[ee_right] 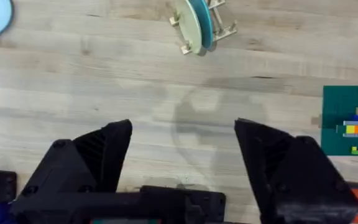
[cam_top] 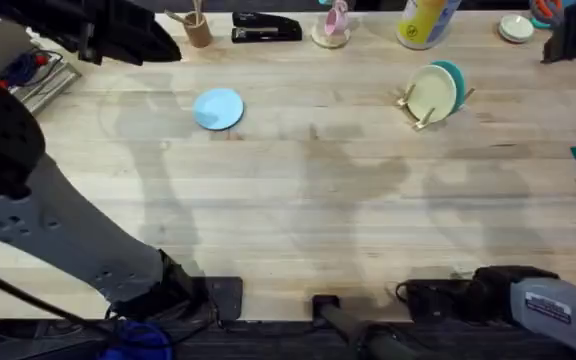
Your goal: Pick up the plates from the table one by one and place each into a slot on the dish rack.
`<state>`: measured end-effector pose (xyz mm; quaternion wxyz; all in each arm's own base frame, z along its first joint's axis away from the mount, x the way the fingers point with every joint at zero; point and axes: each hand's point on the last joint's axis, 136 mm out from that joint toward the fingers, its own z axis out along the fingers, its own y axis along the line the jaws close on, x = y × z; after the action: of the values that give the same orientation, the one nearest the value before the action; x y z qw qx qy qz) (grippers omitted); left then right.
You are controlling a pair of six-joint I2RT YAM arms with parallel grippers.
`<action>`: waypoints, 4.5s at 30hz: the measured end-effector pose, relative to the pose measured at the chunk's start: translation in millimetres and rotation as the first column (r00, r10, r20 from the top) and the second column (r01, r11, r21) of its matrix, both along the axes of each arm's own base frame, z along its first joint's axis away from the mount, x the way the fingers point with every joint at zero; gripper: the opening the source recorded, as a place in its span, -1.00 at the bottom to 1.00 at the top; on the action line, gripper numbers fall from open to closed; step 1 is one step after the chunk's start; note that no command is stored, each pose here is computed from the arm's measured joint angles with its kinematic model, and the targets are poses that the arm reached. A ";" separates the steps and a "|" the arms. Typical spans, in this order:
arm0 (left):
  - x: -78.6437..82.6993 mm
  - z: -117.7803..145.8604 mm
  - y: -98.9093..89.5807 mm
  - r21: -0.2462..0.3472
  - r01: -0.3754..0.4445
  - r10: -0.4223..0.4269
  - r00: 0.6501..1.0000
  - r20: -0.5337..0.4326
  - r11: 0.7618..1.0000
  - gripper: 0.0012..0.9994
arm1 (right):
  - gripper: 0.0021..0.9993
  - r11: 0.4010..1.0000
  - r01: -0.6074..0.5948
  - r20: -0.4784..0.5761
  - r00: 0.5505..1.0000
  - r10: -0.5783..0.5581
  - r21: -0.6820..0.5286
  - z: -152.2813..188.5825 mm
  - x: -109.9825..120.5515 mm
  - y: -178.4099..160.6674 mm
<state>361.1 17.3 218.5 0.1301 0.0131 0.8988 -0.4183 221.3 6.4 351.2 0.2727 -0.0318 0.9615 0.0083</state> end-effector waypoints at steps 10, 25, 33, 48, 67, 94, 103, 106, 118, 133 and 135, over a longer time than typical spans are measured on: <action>9.7 -30.6 6.9 -0.028 0.013 -0.014 0.999 -0.047 1.000 -0.92 | 0.99 1.000 0.000 0.000 1.000 0.000 0.000 0.0 -0.1 0.0; 23.3 -89.9 12.9 -0.083 0.025 -0.036 0.990 -0.138 0.996 -0.92 | 0.99 1.000 0.000 0.000 1.000 0.000 0.000 0.0 -0.1 0.0; 32.6 -131.7 16.2 -0.111 0.020 -0.039 0.984 -0.176 0.994 -0.92 | 0.99 1.000 0.000 0.000 1.000 0.000 0.000 0.0 0.0 0.0; 38.0 -183.2 13.0 -0.193 -0.008 -0.038 0.971 -0.234 0.981 -0.92 | 0.99 1.000 0.000 0.000 1.000 0.000 0.000 0.0 -0.1 0.0; 38.4 -183.6 13.2 -0.191 -0.007 -0.038 0.972 -0.232 0.982 -0.92 | 0.99 1.000 0.000 0.000 1.000 0.000 0.000 0.0 0.0 0.0; 38.7 -183.8 13.4 -0.190 -0.007 -0.038 0.973 -0.230 0.982 -0.92 | 0.99 0.916 -0.085 -0.037 0.994 0.108 0.393 -9.7 66.6 76.4; 38.7 -183.8 13.4 -0.190 -0.007 -0.038 0.973 -0.230 0.982 -0.92 | 0.99 0.869 -0.189 -0.020 0.975 0.223 0.458 -24.5 108.4 142.1; 38.7 -183.9 13.4 -0.189 -0.007 -0.038 0.973 -0.230 0.982 -0.92 | 0.99 0.857 -0.202 -0.051 0.965 0.256 0.475 -41.8 123.0 166.5; 38.7 -183.8 13.4 -0.190 -0.007 -0.038 0.973 -0.230 0.982 -0.92 | 0.99 0.826 -0.217 -0.102 0.945 0.312 0.521 -112.7 177.7 250.1; 38.8 -183.8 13.4 -0.190 -0.007 -0.038 0.973 -0.229 0.982 -0.92 | 0.99 0.819 -0.180 -0.200 0.921 0.335 0.545 -203.1 197.8 317.1; 38.7 -183.8 13.4 -0.190 -0.007 -0.038 0.973 -0.230 0.982 -0.92 | 0.99 0.816 -0.173 -0.206 0.919 0.335 0.551 -211.3 199.2 323.5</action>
<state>399.8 30.7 34.6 0.0215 -0.0414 0.8639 -0.5015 420.6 329.9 139.9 0.1214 -0.0844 0.9391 0.3103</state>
